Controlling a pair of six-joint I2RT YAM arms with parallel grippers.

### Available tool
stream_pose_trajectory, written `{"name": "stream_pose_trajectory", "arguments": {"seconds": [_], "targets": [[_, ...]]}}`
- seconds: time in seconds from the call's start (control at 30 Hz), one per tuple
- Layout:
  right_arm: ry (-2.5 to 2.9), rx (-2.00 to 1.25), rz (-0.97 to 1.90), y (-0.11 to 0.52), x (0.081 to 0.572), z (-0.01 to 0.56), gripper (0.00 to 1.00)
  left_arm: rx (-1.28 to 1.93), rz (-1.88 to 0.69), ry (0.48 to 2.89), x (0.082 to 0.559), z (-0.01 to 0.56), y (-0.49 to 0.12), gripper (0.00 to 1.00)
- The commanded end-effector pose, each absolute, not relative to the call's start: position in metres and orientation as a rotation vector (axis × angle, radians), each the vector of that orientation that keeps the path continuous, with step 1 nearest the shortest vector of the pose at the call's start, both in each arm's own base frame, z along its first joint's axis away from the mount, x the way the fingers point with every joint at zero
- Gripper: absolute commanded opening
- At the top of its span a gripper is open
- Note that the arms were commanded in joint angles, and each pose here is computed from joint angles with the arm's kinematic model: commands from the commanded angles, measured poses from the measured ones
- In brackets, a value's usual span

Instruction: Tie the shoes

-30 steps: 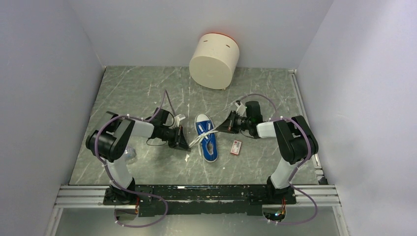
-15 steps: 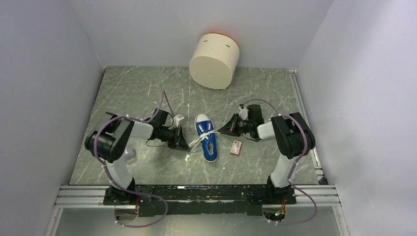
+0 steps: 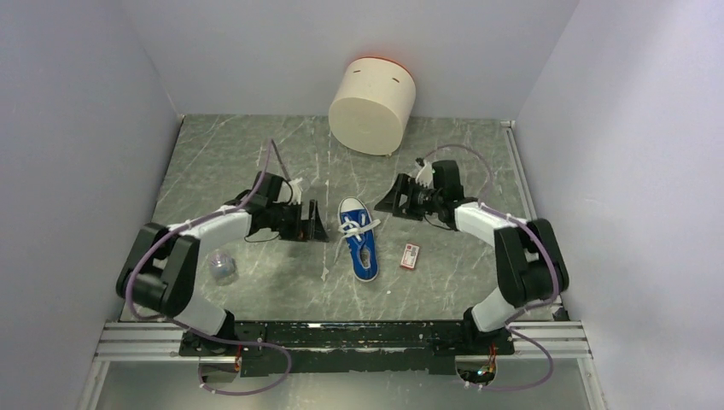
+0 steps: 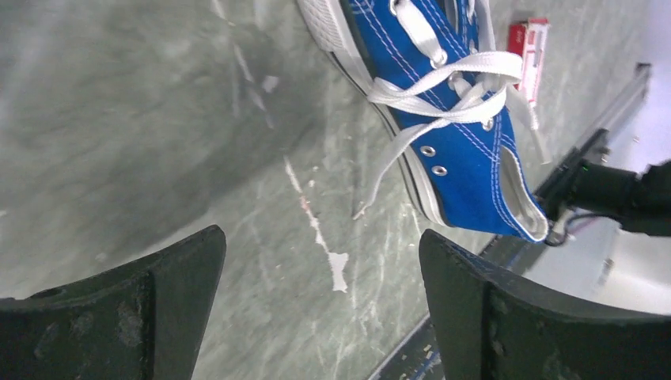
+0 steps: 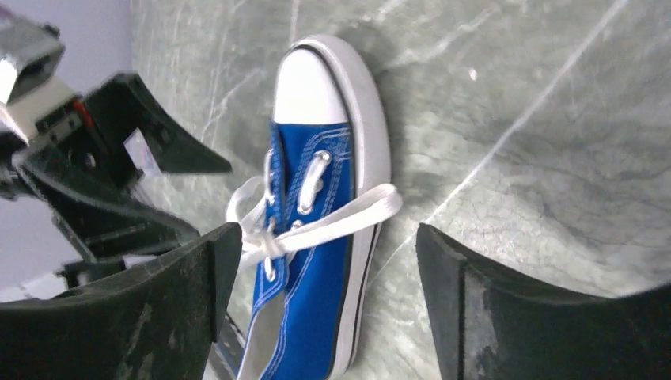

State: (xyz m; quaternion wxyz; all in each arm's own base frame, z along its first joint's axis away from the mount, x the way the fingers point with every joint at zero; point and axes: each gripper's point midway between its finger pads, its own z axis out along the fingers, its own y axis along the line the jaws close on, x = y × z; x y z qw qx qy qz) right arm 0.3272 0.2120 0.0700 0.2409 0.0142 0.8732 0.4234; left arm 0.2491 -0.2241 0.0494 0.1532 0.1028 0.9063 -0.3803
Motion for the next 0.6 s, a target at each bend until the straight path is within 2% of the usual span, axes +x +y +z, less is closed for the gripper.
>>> {"name": "stream_pose_trajectory", "arguments": {"seconds": [0.0,0.17,0.4,0.57], "targets": [[2.432,-0.082,0.933,0.188,0.312,0.089,0.92,0.27,-0.756,2.599,0.262,0.059,-0.186,0.97],[2.347,-0.129,0.766,0.167,0.312,0.136,0.94,0.311,-0.763,2.426,0.275,0.12,-0.189,0.94],[2.047,-0.051,0.535,0.127,0.315,0.301,1.0,0.348,-0.776,1.887,0.3,0.336,-0.195,0.96],[1.92,0.008,0.448,0.102,0.293,0.385,1.0,0.389,-0.689,1.627,0.291,0.445,-0.18,0.97]]}}
